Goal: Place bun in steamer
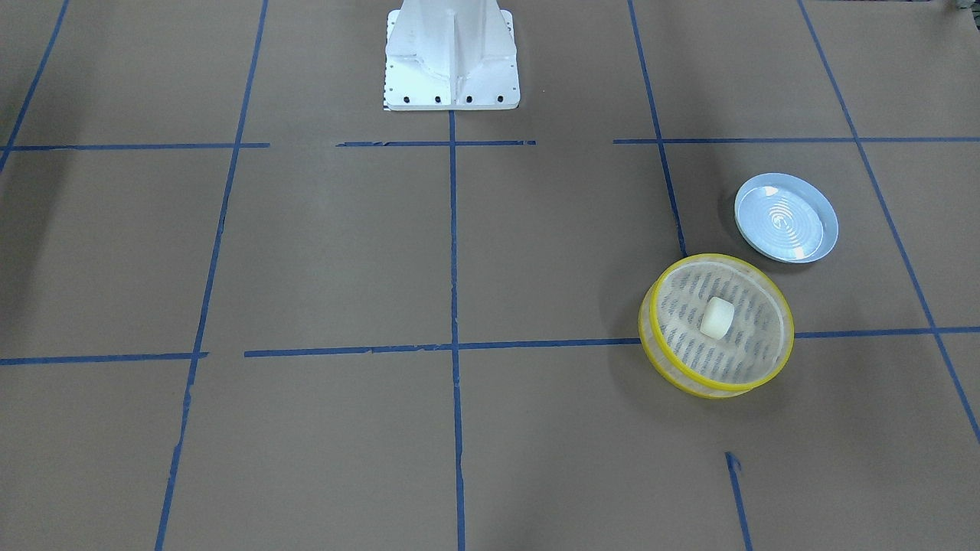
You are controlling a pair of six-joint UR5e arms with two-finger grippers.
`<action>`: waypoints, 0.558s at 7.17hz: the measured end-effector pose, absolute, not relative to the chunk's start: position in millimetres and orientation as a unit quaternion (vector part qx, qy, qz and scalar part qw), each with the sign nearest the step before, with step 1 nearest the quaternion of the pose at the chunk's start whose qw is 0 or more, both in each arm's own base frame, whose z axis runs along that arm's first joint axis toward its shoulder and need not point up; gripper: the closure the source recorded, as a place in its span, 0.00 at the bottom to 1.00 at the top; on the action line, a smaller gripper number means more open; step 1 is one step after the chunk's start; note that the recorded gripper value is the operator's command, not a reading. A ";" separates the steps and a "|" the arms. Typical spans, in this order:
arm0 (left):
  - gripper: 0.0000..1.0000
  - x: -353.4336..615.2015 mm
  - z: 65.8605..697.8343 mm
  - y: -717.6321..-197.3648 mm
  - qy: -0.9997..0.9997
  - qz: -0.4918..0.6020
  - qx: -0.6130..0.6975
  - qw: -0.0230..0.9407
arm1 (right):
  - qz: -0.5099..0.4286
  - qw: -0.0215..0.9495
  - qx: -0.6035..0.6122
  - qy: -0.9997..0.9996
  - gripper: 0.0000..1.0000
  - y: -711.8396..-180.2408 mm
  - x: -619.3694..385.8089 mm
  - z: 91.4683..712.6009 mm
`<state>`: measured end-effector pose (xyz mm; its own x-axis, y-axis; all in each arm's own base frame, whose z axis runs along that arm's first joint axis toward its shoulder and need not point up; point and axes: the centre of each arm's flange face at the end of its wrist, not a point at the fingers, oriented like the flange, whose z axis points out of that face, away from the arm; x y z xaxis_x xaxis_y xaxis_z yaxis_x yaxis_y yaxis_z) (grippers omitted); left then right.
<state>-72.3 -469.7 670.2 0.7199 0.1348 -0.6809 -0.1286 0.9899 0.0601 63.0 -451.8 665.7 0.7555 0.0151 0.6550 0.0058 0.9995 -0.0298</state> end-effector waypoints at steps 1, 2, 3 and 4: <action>0.00 -72.3 671.6 -469.6 0.368 0.071 0.004 0.927 | 0.002 0.937 -0.015 -0.350 0.00 -451.8 63.0 665.7; 0.00 -72.1 671.9 -469.9 0.368 0.071 0.004 0.927 | 0.003 0.937 -0.015 -0.350 0.00 -451.8 63.1 665.7; 0.00 -71.8 671.8 -470.2 0.367 0.072 0.004 0.927 | 0.003 0.937 -0.015 -0.350 0.00 -451.7 63.4 665.7; 0.00 -71.7 671.7 -470.4 0.367 0.072 0.004 0.927 | 0.003 0.937 -0.015 -0.350 0.00 -451.7 63.4 665.7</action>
<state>-71.7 -470.4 671.7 0.7196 0.1365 -0.6809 -0.1306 0.9896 0.0604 63.4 -451.7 665.7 0.7555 0.0157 0.6550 0.0050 0.9995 -0.0297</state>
